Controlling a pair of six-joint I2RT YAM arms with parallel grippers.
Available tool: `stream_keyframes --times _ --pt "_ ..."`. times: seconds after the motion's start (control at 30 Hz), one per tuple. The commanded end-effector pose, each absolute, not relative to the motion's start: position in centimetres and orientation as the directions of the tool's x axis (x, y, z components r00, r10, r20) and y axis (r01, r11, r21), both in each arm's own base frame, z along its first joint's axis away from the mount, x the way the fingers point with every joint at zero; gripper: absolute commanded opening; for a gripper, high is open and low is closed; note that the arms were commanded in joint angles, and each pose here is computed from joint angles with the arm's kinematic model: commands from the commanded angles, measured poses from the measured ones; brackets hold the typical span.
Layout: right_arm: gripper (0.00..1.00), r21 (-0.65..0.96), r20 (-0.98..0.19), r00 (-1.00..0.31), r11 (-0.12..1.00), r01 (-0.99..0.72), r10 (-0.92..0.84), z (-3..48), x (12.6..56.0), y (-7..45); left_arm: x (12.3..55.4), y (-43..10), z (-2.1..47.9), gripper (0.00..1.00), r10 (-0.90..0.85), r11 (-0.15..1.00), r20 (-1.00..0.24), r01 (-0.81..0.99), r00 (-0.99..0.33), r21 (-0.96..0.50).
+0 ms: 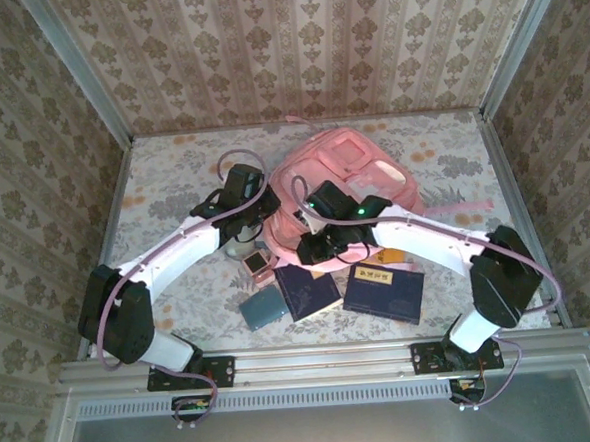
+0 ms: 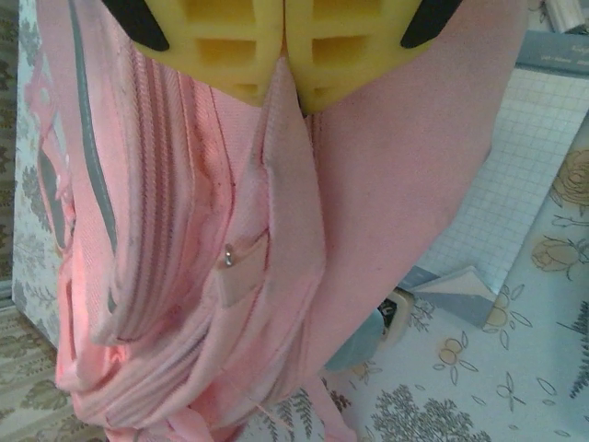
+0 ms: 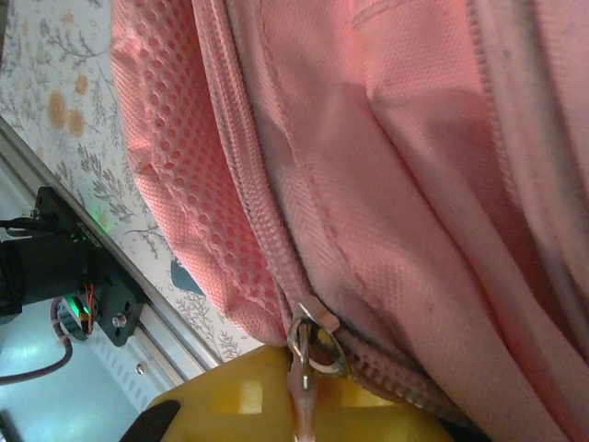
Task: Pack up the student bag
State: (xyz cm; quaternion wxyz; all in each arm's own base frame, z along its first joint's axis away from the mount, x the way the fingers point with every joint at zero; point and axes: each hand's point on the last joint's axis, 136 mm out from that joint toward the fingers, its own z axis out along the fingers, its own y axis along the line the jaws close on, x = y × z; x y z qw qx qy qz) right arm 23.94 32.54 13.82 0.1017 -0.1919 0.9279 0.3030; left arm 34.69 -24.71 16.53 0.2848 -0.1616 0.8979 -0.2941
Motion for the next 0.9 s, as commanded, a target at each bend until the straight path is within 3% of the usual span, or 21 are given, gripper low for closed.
stream_keyframes --times 0.0,0.03,0.17,0.23,0.47,0.63,0.87 --pt "0.09 0.61 -0.413 -0.884 0.654 -0.448 -0.219 18.6 26.2 36.8 33.0 -28.1 19.3 0.0 -0.394 0.724 -0.415 0.001 -0.82 -0.69" --pt "0.1 0.596 -0.415 -0.886 0.673 -0.438 -0.208 18.5 26.7 36.5 33.0 -27.8 19.6 0.0 -0.375 0.74 -0.435 0.018 -0.819 -0.673" --pt "0.13 0.599 -0.4 -0.904 0.703 -0.384 -0.153 17.9 28.0 35.1 32.7 -25.1 20.5 0.45 -0.299 0.821 -0.515 0.058 -0.804 -0.568" --pt "0.18 0.62 -0.38 -0.914 0.695 -0.364 -0.14 17.5 28.1 34.9 32.3 -23.9 20.9 0.54 -0.261 0.844 -0.533 0.077 -0.805 -0.53" --pt "0.41 0.728 -0.304 -0.937 0.592 -0.345 -0.171 16.6 27.1 37.1 28.4 -22.7 19.0 0.56 -0.075 0.878 -0.482 0.172 -0.873 -0.448" --pt "0.47 0.701 -0.366 -0.919 0.607 -0.375 -0.145 17.9 27.0 35.0 25.5 -20.9 17.4 0.56 0.037 0.906 -0.449 0.22 -0.893 -0.362" --pt "0.45 0.478 -0.447 -0.892 0.826 -0.298 -0.064 17.0 28.7 27.4 21.9 -22.0 14.4 0.56 0.246 0.909 -0.358 0.343 -0.901 -0.237"
